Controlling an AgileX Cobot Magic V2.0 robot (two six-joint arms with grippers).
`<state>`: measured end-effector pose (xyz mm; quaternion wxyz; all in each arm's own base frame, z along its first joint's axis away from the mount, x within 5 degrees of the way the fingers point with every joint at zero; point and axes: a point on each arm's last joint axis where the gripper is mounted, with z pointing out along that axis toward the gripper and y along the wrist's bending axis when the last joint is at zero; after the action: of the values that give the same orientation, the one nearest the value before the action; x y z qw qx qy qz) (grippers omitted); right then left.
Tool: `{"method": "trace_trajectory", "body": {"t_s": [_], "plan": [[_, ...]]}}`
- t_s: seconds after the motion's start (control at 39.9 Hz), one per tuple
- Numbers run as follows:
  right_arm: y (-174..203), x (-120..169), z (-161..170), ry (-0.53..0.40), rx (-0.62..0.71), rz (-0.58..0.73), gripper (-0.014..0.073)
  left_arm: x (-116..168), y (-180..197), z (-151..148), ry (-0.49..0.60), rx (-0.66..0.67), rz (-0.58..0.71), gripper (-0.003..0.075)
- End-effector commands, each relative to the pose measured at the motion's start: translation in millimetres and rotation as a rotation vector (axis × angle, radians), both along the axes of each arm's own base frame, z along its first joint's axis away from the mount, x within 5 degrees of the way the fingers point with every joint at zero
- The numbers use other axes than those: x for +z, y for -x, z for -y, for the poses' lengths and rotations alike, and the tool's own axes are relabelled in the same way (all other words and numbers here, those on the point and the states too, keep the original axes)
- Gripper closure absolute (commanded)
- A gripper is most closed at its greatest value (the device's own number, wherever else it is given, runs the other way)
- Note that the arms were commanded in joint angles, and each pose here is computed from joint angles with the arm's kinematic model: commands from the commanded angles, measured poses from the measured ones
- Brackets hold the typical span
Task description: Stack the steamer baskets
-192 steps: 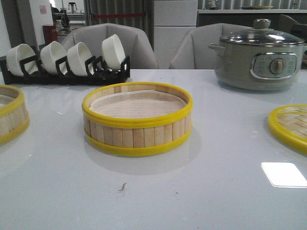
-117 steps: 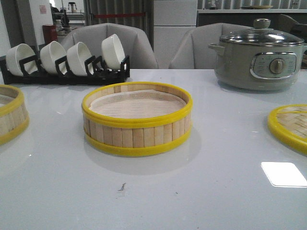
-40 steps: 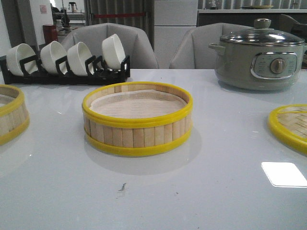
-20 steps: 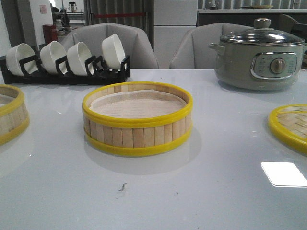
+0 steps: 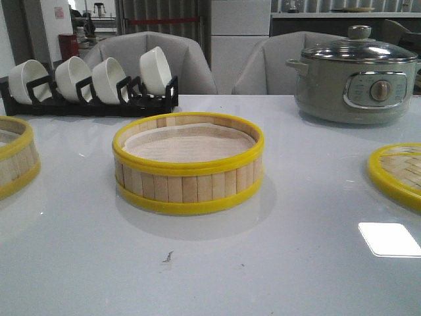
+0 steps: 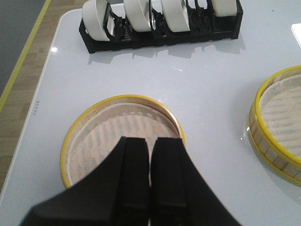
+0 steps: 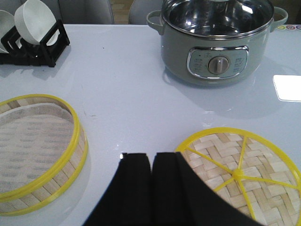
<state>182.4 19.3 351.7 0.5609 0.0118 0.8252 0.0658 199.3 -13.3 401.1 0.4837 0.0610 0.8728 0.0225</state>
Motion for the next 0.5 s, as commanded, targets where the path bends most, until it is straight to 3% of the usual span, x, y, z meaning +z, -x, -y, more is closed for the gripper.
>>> {"method": "trace_trajectory", "body": {"t_s": [0.0, 0.13, 0.3, 0.48], "plan": [[-0.6, 21.7, -0.5, -0.009, 0.004, 0.129, 0.0535, 16.5, 0.8, 1.8, 0.019, -0.011, 0.105, 0.0625], [-0.2, 20.1, -0.4, -0.006, 0.004, 0.111, 0.0405, 16.4, 0.9, 2.4, 0.031, -0.011, 0.104, 0.0625], [0.0, 19.4, -0.4, -0.005, 0.004, 0.103, 0.0074, 16.9, 0.7, 3.1, 0.043, -0.014, 0.109, 0.0619], [0.0, 19.6, -0.4, -0.005, 0.004, 0.105, 0.0056, 18.8, -0.3, 3.3, 0.045, -0.016, 0.133, 0.0615]]}}
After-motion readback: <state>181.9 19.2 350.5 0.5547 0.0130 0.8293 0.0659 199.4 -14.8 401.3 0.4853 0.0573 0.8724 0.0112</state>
